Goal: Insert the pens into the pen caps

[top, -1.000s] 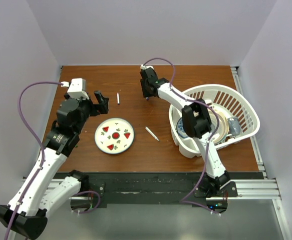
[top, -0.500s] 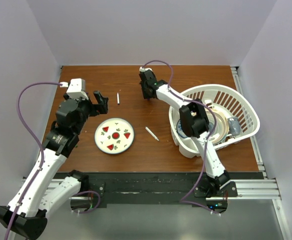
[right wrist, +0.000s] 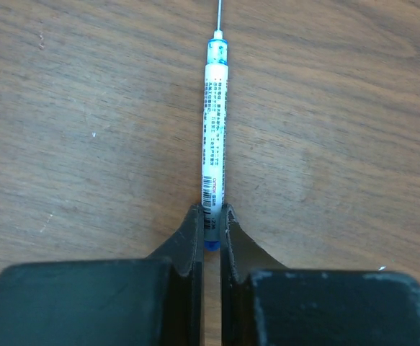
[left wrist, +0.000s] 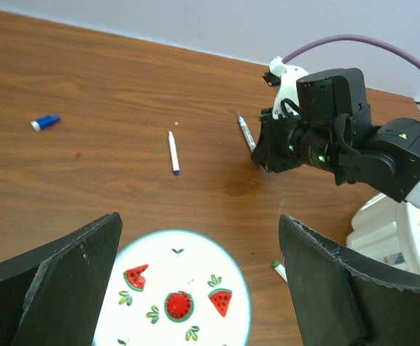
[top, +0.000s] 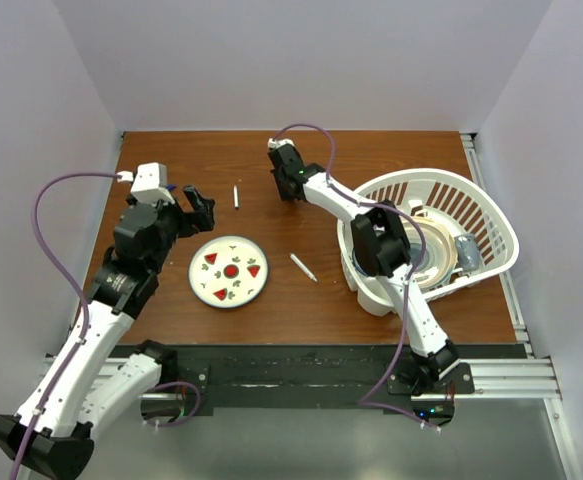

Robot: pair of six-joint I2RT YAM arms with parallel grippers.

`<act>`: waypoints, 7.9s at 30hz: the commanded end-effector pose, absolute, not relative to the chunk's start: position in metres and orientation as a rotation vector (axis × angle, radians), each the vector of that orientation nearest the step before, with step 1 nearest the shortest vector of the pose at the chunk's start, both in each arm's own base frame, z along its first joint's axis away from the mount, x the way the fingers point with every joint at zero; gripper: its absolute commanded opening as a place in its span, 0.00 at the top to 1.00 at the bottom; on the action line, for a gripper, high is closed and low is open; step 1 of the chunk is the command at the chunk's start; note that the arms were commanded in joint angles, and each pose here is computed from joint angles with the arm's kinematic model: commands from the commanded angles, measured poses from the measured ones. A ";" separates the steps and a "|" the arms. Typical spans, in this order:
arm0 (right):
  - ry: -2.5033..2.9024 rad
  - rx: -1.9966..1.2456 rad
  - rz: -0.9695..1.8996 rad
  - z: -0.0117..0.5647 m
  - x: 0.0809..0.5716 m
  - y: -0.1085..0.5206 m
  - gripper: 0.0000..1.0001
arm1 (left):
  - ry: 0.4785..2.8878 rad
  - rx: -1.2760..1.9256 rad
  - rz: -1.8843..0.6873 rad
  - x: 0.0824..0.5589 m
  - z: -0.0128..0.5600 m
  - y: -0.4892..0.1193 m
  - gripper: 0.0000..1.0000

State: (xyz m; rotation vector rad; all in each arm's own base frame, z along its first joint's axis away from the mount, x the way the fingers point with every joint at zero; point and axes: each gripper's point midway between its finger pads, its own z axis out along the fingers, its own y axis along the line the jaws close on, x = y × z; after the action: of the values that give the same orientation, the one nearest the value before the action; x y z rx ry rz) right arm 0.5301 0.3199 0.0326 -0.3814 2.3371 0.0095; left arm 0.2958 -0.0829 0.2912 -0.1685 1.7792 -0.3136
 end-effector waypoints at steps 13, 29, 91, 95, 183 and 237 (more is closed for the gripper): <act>2.103 -0.217 0.634 0.179 0.421 0.332 1.00 | 2.005 -0.311 -0.929 0.350 0.227 -0.168 0.21; 1.938 -0.301 1.005 0.235 0.323 0.375 1.00 | 1.878 -0.153 -0.968 0.381 0.248 -0.184 0.26; 1.879 -0.570 1.613 0.260 0.235 0.403 1.00 | 1.759 0.004 -1.015 0.311 0.310 -0.178 0.06; 1.933 -0.550 1.485 0.253 0.239 0.389 1.00 | 1.805 -0.247 -0.801 0.318 0.305 -0.136 0.00; 1.953 -0.452 1.165 0.268 0.222 0.315 1.00 | 2.752 1.024 -0.039 0.323 -0.001 0.031 0.63; 1.860 -0.370 1.067 0.291 0.226 0.289 1.00 | 2.652 0.792 -0.045 0.363 0.027 0.013 0.92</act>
State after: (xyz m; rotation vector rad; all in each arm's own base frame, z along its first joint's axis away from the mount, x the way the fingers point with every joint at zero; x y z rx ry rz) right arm 0.2240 0.2909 0.2809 -0.3706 1.9137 1.0785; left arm 0.3465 0.0552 0.0164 0.6903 2.7664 0.0446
